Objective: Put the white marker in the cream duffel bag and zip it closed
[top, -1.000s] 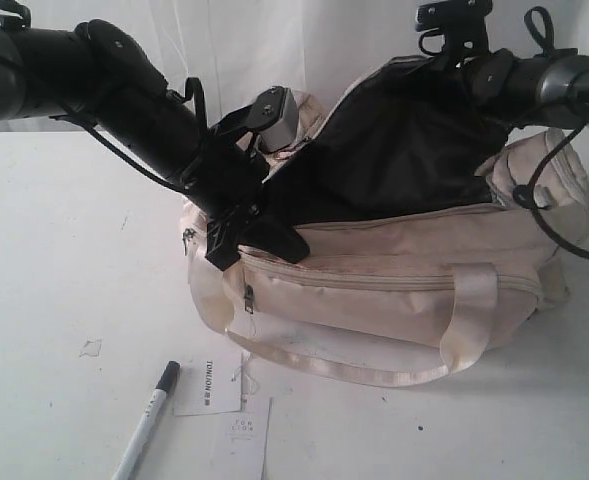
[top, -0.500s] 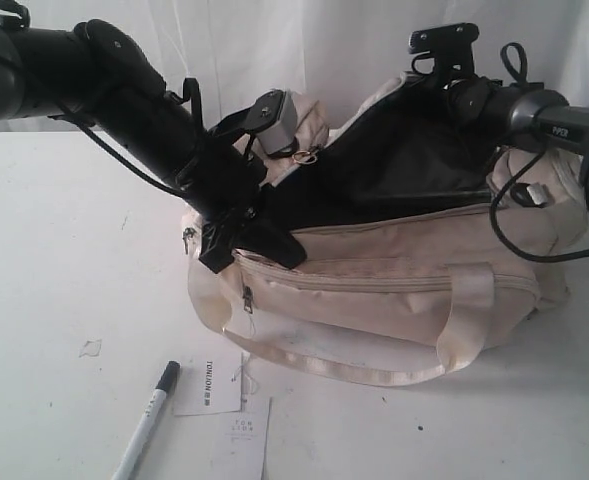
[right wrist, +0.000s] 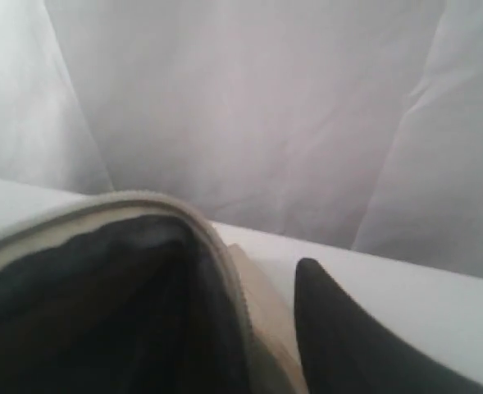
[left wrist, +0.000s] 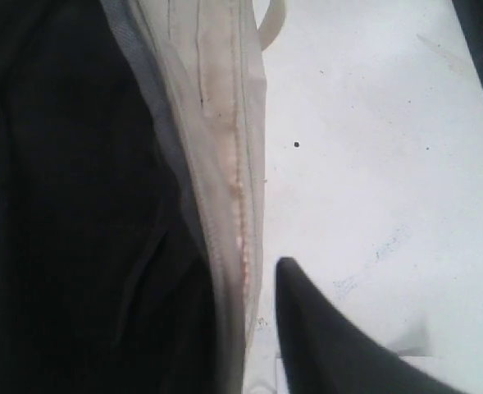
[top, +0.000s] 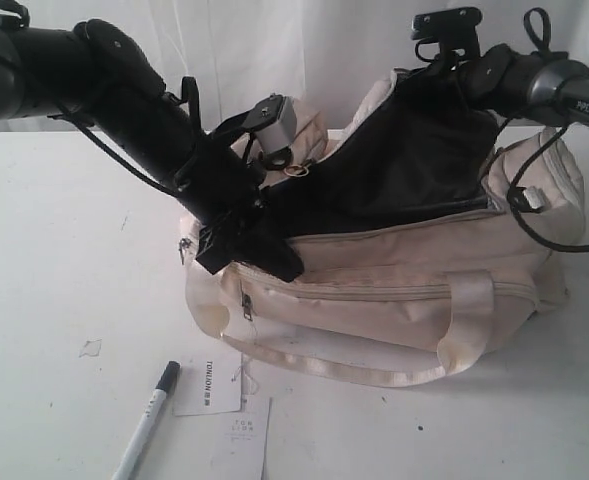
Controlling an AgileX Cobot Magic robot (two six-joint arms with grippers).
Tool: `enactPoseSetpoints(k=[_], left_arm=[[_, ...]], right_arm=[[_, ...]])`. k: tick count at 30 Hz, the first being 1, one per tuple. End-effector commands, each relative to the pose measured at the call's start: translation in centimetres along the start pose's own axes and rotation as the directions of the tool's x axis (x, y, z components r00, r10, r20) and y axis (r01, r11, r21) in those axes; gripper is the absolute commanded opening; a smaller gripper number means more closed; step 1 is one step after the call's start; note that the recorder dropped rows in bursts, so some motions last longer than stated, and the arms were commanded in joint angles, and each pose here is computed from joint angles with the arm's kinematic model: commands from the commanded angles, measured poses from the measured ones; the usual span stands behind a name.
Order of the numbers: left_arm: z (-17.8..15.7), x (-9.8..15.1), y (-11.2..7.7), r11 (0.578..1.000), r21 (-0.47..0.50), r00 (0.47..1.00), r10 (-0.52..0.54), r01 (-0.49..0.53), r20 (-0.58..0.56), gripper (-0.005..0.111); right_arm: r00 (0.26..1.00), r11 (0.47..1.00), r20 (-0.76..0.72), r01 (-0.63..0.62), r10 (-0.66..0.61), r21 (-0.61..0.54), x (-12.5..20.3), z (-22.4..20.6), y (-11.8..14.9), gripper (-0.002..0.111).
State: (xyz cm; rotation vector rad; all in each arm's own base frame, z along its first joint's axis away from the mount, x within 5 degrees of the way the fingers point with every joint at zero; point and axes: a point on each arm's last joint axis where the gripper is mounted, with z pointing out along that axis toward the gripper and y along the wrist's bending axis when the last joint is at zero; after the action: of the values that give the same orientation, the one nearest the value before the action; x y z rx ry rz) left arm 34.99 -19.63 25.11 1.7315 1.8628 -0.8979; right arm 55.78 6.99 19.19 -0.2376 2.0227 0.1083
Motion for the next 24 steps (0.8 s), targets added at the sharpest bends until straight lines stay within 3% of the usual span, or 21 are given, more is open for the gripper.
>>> enactPoseSetpoints(k=[1, 4, 11, 19, 24], left_arm=[[-0.6, -0.6, -0.5, 0.992, 0.001, 0.991, -0.129, 0.129, 0.021, 0.06], [-0.8, -0.9, -0.2, 0.98, -0.052, 0.981, -0.188, 0.19, 0.041, 0.069], [-2.1, -1.9, -0.3, 0.971, -0.144, 0.98, -0.179, 0.191, 0.091, 0.069], [-3.1, -3.4, -0.5, 0.957, -0.182, 0.959, -0.187, 0.226, 0.212, 0.069], [-3.3, -3.5, -0.1, 0.948, -0.218, 0.956, -0.183, 0.233, 0.228, 0.065]], right_arm=[[0.992, 0.996, -0.126, -0.002, -0.01, -0.093, -1.0, -2.0, 0.5, 0.043], [0.979, 0.99, -0.193, 0.036, -0.063, -0.136, -1.7, -3.4, 0.8, 0.043], [0.904, 0.956, -0.312, 0.262, -0.291, -0.131, -3.1, -6.5, 0.0, 0.043], [0.928, 0.976, -0.303, 0.199, -0.215, -0.085, -3.7, -7.1, -0.7, 0.043], [0.914, 0.976, -0.342, 0.192, -0.216, -0.104, -3.7, -7.7, -0.6, 0.043]])
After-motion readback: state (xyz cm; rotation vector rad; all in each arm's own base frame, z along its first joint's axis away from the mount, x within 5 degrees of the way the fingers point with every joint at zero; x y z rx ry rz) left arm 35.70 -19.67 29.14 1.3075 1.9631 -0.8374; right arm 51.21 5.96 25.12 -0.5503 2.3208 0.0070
